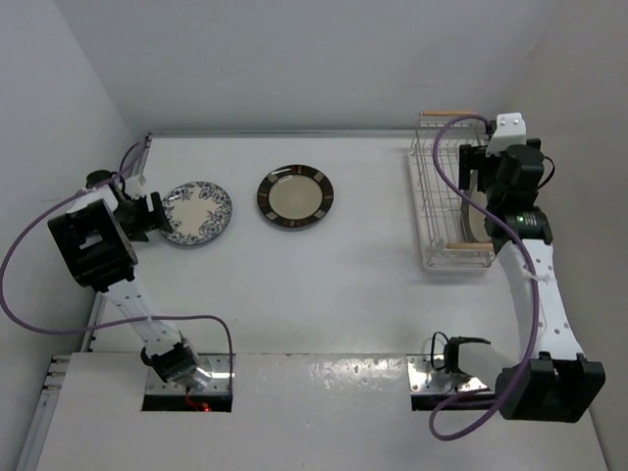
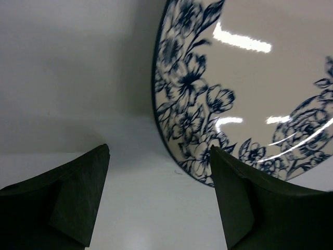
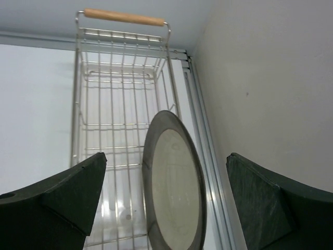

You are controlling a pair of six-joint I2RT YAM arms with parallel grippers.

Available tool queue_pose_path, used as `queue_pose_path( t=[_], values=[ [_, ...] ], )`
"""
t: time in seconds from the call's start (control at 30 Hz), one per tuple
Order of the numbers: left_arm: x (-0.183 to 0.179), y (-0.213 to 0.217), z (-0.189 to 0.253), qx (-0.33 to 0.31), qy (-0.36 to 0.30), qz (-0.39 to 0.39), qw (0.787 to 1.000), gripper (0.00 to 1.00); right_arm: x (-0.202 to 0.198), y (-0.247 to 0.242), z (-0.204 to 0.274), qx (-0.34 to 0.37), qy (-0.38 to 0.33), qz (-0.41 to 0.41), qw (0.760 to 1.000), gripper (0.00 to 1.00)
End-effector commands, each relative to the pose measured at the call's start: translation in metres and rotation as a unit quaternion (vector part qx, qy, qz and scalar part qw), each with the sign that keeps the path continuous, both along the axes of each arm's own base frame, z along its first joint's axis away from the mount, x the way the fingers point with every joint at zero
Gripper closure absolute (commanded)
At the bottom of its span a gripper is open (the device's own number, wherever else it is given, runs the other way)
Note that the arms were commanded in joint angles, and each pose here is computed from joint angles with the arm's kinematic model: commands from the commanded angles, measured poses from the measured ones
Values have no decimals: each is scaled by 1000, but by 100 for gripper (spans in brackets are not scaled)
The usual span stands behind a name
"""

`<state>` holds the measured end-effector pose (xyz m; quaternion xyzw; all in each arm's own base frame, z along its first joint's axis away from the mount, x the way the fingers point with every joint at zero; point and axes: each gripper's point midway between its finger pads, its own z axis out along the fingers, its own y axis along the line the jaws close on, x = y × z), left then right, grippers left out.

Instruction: Load the plates into the dish rack

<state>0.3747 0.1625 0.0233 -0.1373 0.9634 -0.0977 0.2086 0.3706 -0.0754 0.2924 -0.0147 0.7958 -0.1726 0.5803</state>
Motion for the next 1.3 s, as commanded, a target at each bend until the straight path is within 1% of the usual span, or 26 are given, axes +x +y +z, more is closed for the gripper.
queue_pose_path(
  t=[0.0,0.17,0.2,0.27,0.3,0.4,0.43,0.5,0.57,0.6,0.67,0.7,0.73,0.77,0.83,0.9,0.93,0.97,1.0,1.03,1.07,1.1,1.13,1.17,1.2,1.27],
  values=[
    [24,-16,14,-38,-39,-30,998,18,-7,20,29,18,-39,17,999,4],
    [35,-31,-5,-73,-32,-48,996,30,-19,47,43,42,-73,49,995,4],
    [33,-32,-13,-77,-24,-48,996,37,-20,50,42,46,-75,52,995,4],
    [33,-35,-18,-72,-14,-55,996,46,-26,57,47,52,-85,62,993,4],
    [33,-36,-20,-59,-6,-58,997,60,-28,59,47,53,-87,65,993,4],
    [31,-41,-25,-60,5,-62,996,92,-33,69,45,54,-81,81,992,4],
    [32,-42,-25,-64,3,-63,996,100,-34,76,47,56,-82,92,991,4],
    [31,-42,-17,-68,-11,-73,995,100,-36,88,41,84,-74,108,988,4],
    [29,-52,-2,-84,-27,-97,991,100,-39,120,33,115,-59,173,976,6],
    [31,-57,16,-75,-51,-132,987,100,-39,130,30,124,-53,193,972,7],
    [28,-84,41,-86,-72,-192,975,100,-46,176,11,161,-14,287,944,7],
    [26,-92,52,-74,-90,-239,964,100,-47,187,6,171,-3,308,936,9],
    [21,-115,79,-74,-111,-281,950,100,-59,221,-1,201,21,365,909,9],
    [17,-126,91,-71,-122,-310,940,100,-58,232,-12,201,39,380,902,10],
    [2,-158,116,-67,-145,-389,907,100,-61,269,-36,216,80,410,882,10],
    [-7,-178,148,-46,-178,-431,883,100,-65,296,-54,218,110,432,868,10],
    [-13,-196,158,-43,-183,-461,867,100,-64,312,-63,219,121,440,862,10],
    [-19,-204,164,-37,-183,-474,860,100,-62,321,-61,218,119,447,859,10],
    [-23,-213,178,-29,-196,-487,851,100,-63,337,-80,217,145,451,853,10],
    [-28,-223,182,-32,-196,-497,845,100,-60,349,-78,219,133,460,850,10],
    [-36,-241,190,-43,-202,-520,829,100,-62,362,-74,226,130,470,843,10],
    [-43,-251,196,-49,-209,-531,820,100,-58,374,-91,228,145,471,840,10],
    [-50,-267,200,-60,-209,-551,806,100,-58,384,-90,229,140,481,835,10],
    [-56,-277,210,-69,-220,-561,795,100,-56,392,-86,232,135,486,832,10],
    [-60,-284,211,-79,-219,-568,790,100,-56,402,-95,230,144,490,829,10],
    [-71,-301,227,-82,-238,-591,767,100,-53,416,-107,229,151,493,826,10]
  ],
)
